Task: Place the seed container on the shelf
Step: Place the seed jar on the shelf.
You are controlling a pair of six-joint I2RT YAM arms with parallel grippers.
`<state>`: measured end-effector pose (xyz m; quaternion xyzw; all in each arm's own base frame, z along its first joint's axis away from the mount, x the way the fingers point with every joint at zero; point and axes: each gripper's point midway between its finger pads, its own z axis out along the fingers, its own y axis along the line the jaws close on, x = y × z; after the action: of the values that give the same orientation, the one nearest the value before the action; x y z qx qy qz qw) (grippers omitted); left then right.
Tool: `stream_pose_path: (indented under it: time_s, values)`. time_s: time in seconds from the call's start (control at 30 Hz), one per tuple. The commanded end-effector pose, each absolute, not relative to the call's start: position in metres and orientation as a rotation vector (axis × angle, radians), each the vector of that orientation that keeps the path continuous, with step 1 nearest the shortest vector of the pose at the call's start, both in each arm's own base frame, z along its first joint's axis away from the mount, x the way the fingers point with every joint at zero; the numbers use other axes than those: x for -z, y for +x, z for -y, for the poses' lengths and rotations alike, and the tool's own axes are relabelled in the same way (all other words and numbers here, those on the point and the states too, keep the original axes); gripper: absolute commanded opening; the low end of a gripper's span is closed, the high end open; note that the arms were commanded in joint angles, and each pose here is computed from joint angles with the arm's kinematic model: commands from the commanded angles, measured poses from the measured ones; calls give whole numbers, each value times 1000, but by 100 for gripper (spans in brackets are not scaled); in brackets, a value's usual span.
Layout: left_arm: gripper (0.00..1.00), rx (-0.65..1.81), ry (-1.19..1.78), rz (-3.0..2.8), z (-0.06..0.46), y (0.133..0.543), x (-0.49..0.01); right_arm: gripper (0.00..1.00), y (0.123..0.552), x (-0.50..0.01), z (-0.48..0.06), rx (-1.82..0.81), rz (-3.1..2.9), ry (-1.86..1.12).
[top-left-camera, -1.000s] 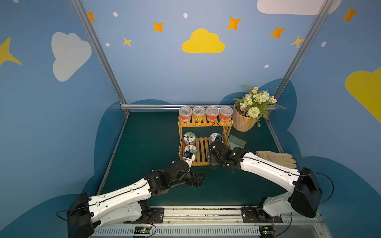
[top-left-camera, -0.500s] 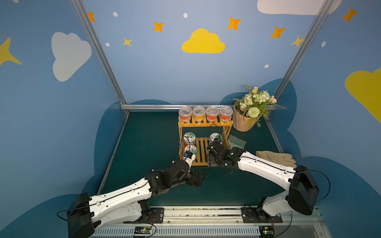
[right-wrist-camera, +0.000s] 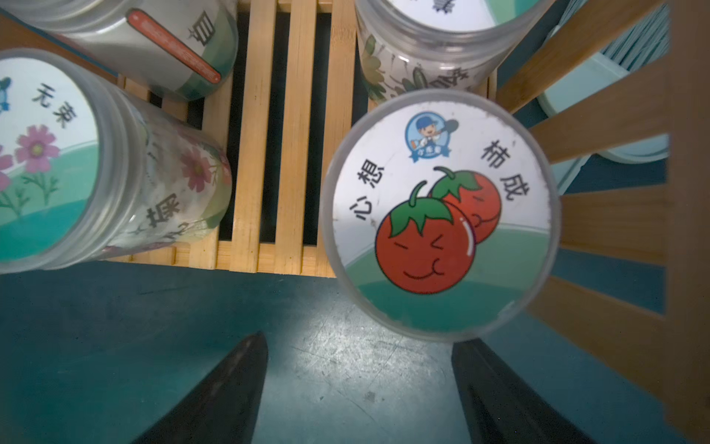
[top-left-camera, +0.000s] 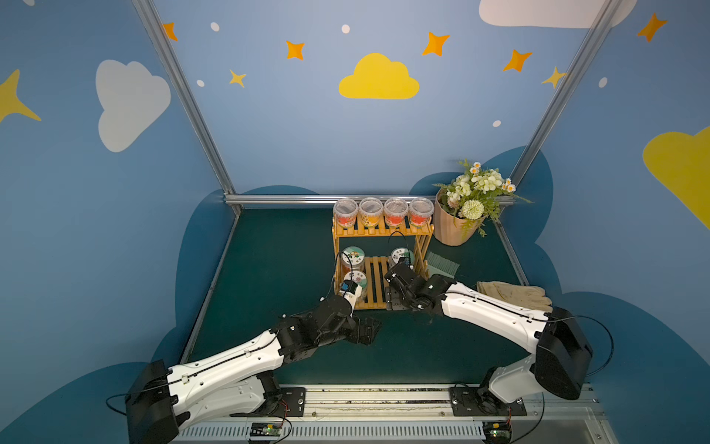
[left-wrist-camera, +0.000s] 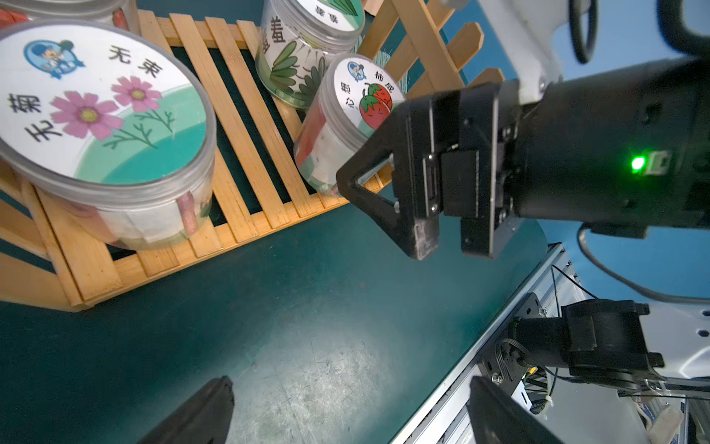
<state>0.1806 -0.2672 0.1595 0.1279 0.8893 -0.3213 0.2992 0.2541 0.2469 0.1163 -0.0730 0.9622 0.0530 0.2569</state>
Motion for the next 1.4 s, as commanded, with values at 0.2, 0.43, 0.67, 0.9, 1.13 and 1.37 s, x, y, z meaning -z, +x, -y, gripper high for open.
stream_pose_path:
  time_s: [0.2, 0.43, 0.67, 0.9, 1.13, 1.37]
  values:
    - [100, 889, 306, -2347, 262, 180, -164, 75, 263, -119, -241, -96, -2578, -164]
    - [100, 884, 312, -2337, 262, 182, -165, 71, 271, -118, -236, -38, -2551, -156]
    - [100, 889, 314, -2339, 264, 182, -166, 70, 283, -121, -227, 25, -2489, -143]
    - [100, 895, 310, -2342, 266, 183, -166, 68, 284, -118, -222, 46, -2493, -143]
    - [100, 887, 327, -2332, 265, 183, -173, 74, 275, -145, -219, -3, -2483, -155]
    - [100, 892, 306, -2305, 264, 186, -188, 89, 252, -205, -230, -161, -2449, -262]
